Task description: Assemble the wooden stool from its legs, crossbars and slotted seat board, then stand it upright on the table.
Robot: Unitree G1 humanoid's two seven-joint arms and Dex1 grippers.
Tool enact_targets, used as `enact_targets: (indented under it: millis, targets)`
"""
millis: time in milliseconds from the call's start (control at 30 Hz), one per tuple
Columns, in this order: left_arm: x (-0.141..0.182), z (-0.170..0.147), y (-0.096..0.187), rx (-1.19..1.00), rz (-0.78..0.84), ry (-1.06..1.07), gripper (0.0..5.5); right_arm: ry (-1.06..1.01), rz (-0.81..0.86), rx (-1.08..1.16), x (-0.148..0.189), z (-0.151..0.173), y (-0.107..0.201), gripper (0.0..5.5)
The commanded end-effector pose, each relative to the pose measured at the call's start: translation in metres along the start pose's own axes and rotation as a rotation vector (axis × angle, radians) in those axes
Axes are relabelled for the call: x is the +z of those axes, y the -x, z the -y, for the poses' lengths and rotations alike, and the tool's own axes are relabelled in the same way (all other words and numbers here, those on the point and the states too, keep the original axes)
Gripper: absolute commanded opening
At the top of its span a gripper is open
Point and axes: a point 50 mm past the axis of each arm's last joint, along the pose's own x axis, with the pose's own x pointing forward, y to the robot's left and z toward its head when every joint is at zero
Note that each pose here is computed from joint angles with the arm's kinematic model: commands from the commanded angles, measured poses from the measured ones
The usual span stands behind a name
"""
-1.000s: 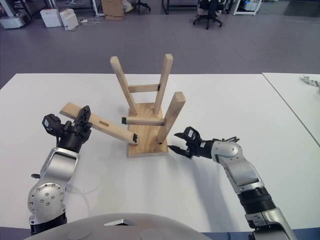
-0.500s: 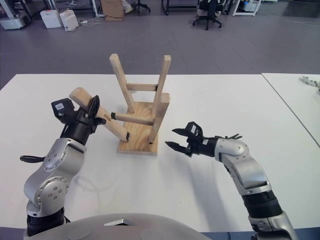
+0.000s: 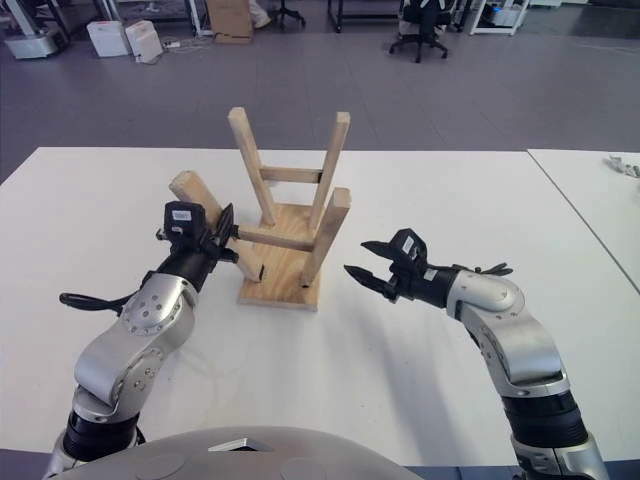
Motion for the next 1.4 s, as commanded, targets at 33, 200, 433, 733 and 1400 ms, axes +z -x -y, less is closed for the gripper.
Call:
enact_targets:
  millis: [33, 200, 433, 733, 1400]
  targets:
    - [-0.056, -0.006, 0.006, -0.044, -0.330, -0.128, 2.33, 0.006, 0.013, -0.002, 0.005, -0.001, -0.004, 2.90]
    - [-0.031, -0.012, -0.002, -0.051, -0.155, -0.332, 3.22, 0.054, 0.209, -0.273, 0.043, 0.029, 0.006, 2.90]
    - [-0.009, -0.011, -0.003, -0.008, -0.004, -0.176, 3.94, 0.214, 0.715, -0.271, 0.200, -0.034, -0.012, 2.90]
    - [0.031, -0.015, -0.002, 0.025, 0.280, 0.125, 3.94, 0.570, 0.128, -0.295, 0.143, -0.061, -0.079, 2.90]
    - [0.056, 0.055, -0.021, -0.464, 0.136, 0.816, 3.94, 0.890, -0.253, -0.007, 0.061, -0.077, -0.098, 2.90]
